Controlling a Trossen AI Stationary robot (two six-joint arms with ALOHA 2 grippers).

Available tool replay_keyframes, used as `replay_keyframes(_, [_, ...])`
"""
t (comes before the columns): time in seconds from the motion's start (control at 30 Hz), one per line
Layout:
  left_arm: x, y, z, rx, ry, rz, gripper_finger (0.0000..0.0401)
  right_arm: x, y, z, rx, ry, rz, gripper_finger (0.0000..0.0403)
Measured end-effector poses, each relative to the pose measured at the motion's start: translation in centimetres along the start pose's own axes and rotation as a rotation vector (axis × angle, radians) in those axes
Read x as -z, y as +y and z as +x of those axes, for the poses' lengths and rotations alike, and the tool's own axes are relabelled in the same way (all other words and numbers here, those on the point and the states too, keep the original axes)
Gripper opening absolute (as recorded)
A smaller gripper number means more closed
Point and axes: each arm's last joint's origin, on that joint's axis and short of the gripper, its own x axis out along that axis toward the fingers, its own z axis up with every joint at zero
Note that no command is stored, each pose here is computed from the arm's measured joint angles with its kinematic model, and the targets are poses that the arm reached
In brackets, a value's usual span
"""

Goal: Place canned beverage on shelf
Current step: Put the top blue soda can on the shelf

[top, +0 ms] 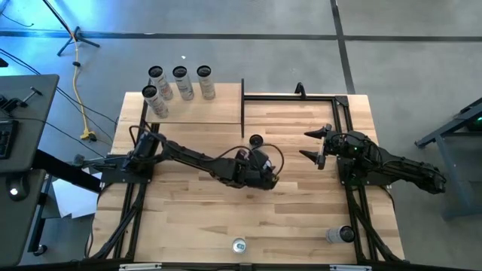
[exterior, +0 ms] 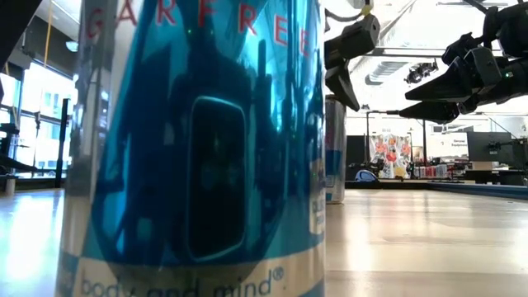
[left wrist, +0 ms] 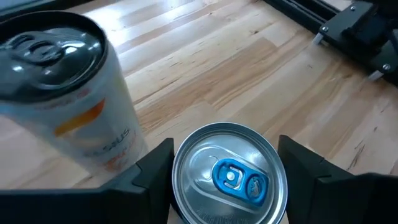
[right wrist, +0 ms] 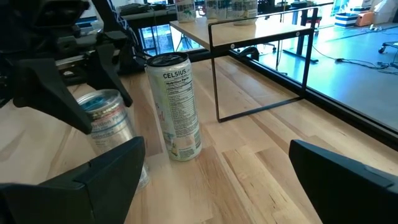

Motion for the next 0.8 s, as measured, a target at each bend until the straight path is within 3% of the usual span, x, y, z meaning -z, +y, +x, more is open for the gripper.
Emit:
replay_keyframes(0.13, [0.3, -0.2, -1.1, -0.03, -0.029, 0.032, 0.0187, 0.0, 0.0, 0.0, 0.0, -0.001, 0.0, 0.0387])
replay_keyframes(0.5, [0.5, -0.5, -2.9, -0.034, -0.059, -0.021, 0.0187, 0.0, 0.0, 0.0, 0.0, 0.0, 0.0, 0.0387])
replay_keyframes(0.8, [-1.0, 0.8, -7.4, -0.071, -0.079, -0.056, 0.0187, 0.0, 0.0, 0.1, 0.001, 0.008, 0.0, 0.0387])
